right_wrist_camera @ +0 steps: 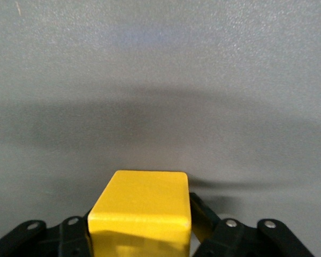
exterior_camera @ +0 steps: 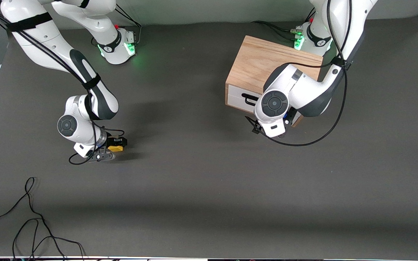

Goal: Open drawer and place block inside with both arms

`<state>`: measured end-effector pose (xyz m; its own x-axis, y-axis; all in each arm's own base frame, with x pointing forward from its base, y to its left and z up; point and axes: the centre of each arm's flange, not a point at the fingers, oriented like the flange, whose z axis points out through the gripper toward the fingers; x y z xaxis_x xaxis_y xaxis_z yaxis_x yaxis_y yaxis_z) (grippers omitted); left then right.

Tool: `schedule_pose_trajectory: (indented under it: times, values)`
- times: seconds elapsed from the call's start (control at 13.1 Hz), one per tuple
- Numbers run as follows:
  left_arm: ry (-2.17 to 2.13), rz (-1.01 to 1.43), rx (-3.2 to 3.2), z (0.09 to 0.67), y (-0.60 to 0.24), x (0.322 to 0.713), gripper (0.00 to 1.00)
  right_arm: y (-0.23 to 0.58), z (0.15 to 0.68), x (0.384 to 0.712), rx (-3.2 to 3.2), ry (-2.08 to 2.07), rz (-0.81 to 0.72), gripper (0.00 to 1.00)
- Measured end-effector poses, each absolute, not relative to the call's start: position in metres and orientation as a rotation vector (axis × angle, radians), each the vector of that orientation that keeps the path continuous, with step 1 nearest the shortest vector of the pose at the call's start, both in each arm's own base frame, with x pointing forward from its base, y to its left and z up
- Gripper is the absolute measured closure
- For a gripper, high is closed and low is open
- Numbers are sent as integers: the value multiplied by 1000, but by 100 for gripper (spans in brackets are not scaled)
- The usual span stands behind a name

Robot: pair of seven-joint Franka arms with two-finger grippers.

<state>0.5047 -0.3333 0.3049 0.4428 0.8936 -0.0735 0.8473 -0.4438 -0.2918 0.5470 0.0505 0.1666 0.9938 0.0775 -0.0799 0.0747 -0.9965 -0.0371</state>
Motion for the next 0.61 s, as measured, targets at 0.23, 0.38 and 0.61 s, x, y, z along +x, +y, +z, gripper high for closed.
schedule_pose_trajectory:
  times: [0.23,0.38,0.61]
  values:
    - [-1524,326,-2473,299,-333,503,0,52,205,560,-3102,-124,104,44]
    - [-1530,330,-2465,295,-333,502,0,54,253,574,-3100,-130,108,44]
    - [-1533,330,-2465,294,-333,502,0,57,345,593,-3095,-143,147,44]
